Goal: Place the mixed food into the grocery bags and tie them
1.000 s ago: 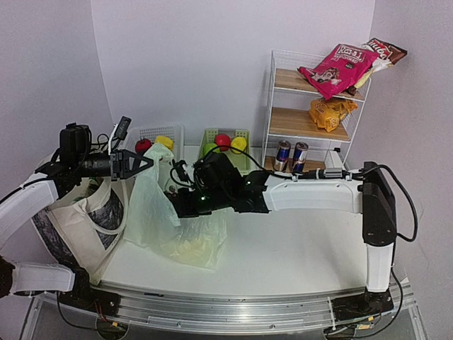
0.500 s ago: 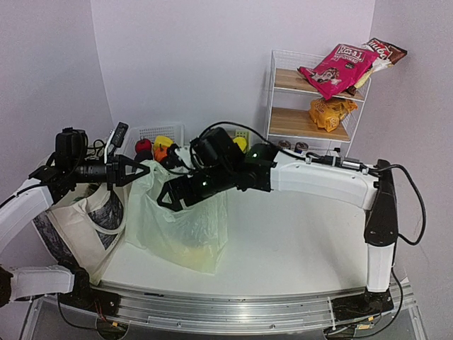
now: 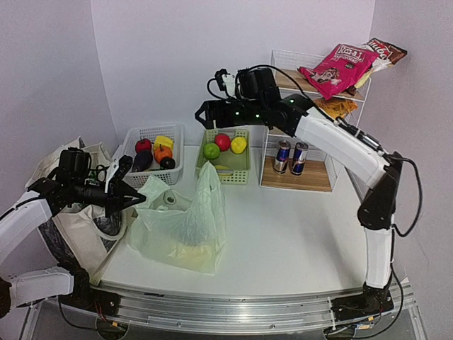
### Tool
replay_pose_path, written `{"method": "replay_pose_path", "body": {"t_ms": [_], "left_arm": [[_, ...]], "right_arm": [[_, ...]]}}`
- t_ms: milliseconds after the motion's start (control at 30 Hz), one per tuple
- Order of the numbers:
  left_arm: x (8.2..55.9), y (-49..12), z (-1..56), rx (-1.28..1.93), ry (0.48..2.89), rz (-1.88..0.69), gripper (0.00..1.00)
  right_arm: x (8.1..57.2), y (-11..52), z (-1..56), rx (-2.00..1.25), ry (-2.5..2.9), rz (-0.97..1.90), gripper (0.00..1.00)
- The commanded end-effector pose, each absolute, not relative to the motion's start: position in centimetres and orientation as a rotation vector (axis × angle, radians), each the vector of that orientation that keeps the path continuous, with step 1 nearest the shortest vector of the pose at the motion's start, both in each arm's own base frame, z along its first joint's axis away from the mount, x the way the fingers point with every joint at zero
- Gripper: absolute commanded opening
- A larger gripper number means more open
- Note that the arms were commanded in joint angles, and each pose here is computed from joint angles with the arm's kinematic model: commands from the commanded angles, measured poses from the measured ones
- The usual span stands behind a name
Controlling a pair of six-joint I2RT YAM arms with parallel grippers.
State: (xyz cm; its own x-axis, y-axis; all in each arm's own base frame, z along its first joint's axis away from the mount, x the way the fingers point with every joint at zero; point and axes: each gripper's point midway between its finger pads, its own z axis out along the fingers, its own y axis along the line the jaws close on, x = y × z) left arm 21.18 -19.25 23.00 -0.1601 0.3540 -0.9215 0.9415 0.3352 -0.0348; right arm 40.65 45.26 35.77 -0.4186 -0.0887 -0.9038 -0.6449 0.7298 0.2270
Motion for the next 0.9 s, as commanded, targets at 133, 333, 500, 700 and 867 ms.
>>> {"method": "replay_pose_path", "body": {"t_ms": [133,333,500,700,867], "left_arm": [[20.3,-18.4,18.9,1.379,1.744,-0.741,0.0],[21.6,-18.8,18.3,1.366,1.801,-0.787,0.0],[23.6,-19.6,19.3,1.328,1.791,-0.822,0.0],[23.6,-19.2,18.5,1.418,1.749,-0.741,0.0],[24.4,-19.4,19.7,1.4,1.707,-0.707,0.0]], "right_arm": [[51.2,46.9,23.1,-0.526,2.029,0.505,0.84],[55.0,45.6,18.7,-0.437,2.056,0.515,0.81],[54.1,45.8,15.5,-0.504,2.13,0.538,0.81],[53.4,44.5,9.7,-0.502,2.287,0.515,0.76],[51.0,45.7,8.5,-0.58,2.36,0.656,0.69]]}}
